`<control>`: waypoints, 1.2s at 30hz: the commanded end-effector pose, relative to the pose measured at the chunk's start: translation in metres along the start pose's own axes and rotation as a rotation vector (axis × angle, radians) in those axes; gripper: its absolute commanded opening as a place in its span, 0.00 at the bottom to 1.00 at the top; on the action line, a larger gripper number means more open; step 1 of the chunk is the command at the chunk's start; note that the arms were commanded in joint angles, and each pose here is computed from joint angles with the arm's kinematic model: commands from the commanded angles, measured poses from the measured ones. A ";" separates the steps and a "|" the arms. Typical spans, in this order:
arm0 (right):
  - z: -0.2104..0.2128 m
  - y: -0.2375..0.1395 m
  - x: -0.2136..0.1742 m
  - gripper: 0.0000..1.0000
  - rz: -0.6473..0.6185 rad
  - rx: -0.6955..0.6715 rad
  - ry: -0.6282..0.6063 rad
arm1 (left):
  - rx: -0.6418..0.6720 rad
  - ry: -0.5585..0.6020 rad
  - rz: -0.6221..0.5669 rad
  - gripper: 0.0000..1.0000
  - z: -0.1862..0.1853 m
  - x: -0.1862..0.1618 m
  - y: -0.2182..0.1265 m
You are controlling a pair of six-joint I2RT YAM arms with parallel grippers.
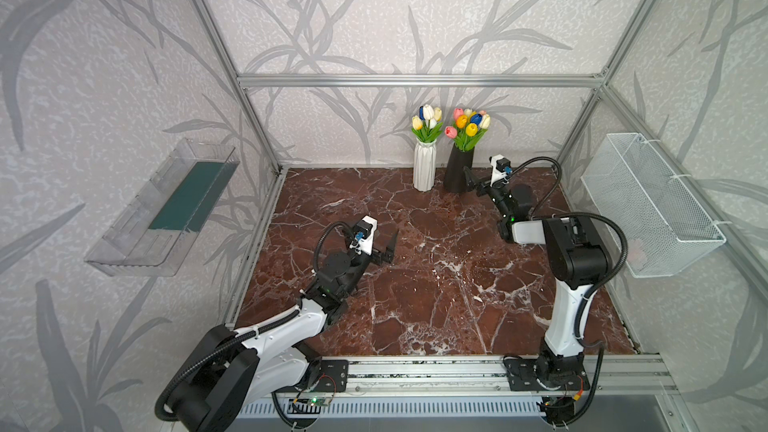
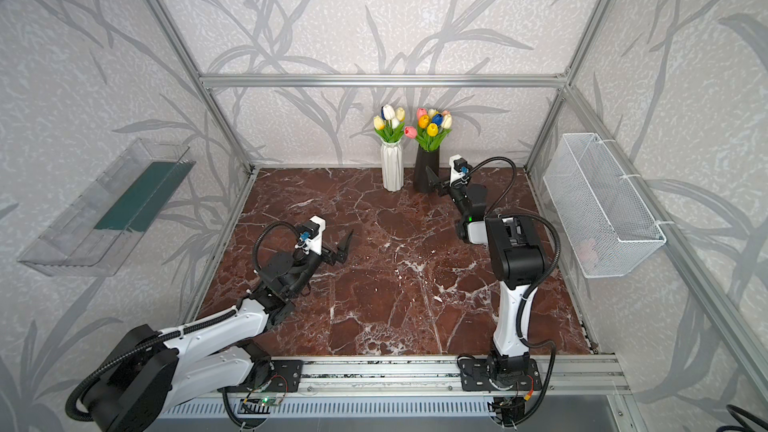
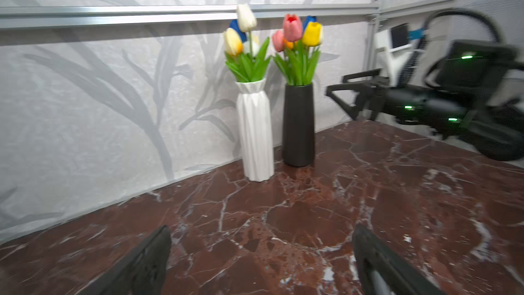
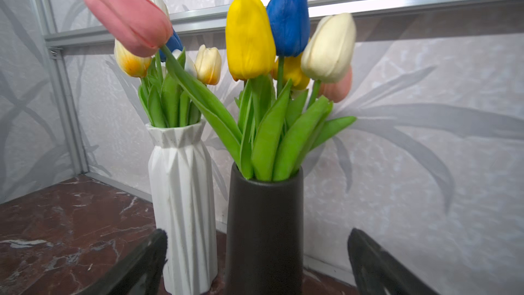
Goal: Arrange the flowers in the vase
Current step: 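Open the right gripper and withdraw both grippers from the vases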
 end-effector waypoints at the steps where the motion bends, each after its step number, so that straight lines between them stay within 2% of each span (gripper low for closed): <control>1: 0.037 -0.029 0.041 0.99 -0.081 -0.127 -0.161 | 0.301 0.067 0.041 1.00 0.042 -0.010 -0.006; 3: 0.050 -0.052 0.047 0.99 -0.050 -0.183 -0.127 | 0.443 0.068 0.083 1.00 0.064 -0.015 -0.008; 6: 0.061 -0.087 0.038 0.99 0.009 -0.246 0.049 | 0.573 0.062 0.171 1.00 0.091 -0.028 -0.007; 7: 0.073 -0.096 0.033 0.99 0.048 -0.255 0.028 | 0.605 0.067 0.203 1.00 0.099 -0.036 -0.007; 10: 0.098 -0.116 0.025 0.99 0.244 -0.321 -0.171 | 0.698 0.062 0.260 1.00 0.123 -0.056 -0.006; 12: 0.092 -0.131 0.018 0.99 0.311 -0.352 -0.187 | 0.769 0.061 0.272 1.00 0.138 -0.065 -0.006; 16: 0.069 -0.153 0.012 0.99 0.377 -0.470 -0.284 | 0.765 0.076 0.251 1.00 0.144 -0.062 -0.002; 19: 0.046 -0.157 -0.003 0.99 0.467 -0.494 -0.198 | 0.719 0.136 0.238 1.00 0.146 -0.065 0.002; 21: 0.035 -0.154 -0.006 0.99 0.478 -0.479 -0.172 | 0.719 0.155 0.162 1.00 0.150 -0.064 0.001; 22: 0.027 -0.153 -0.005 0.99 0.444 -0.499 -0.166 | 0.720 0.143 0.105 1.00 0.151 -0.064 -0.002; 24: 0.019 -0.153 -0.012 0.99 0.423 -0.462 -0.223 | 0.630 0.148 0.108 1.00 0.147 -0.073 0.003; 25: 0.011 -0.157 -0.013 0.99 0.416 -0.511 -0.237 | 0.601 0.145 0.115 1.00 0.147 -0.078 0.005; 28: 0.008 -0.158 -0.017 0.99 0.443 -0.415 -0.171 | 0.569 0.148 0.140 1.00 0.149 -0.089 0.013; 30: 0.003 -0.156 -0.023 0.99 0.492 -0.387 -0.116 | 0.582 0.127 0.131 0.99 0.154 -0.088 0.014; 33: 0.002 -0.167 -0.023 1.00 0.524 -0.402 -0.101 | 0.637 0.113 0.110 1.00 0.161 -0.068 0.008; 36: 0.004 -0.180 -0.034 1.00 0.583 -0.393 -0.107 | 0.664 0.043 0.245 0.99 0.163 -0.067 -0.004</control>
Point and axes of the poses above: each gripper's point midway between its finger pads, its own y axis out along the fingers, its own z axis along the line the jaws close on, x = y × z, the point moved 4 cm from there along -y, back along the fingers
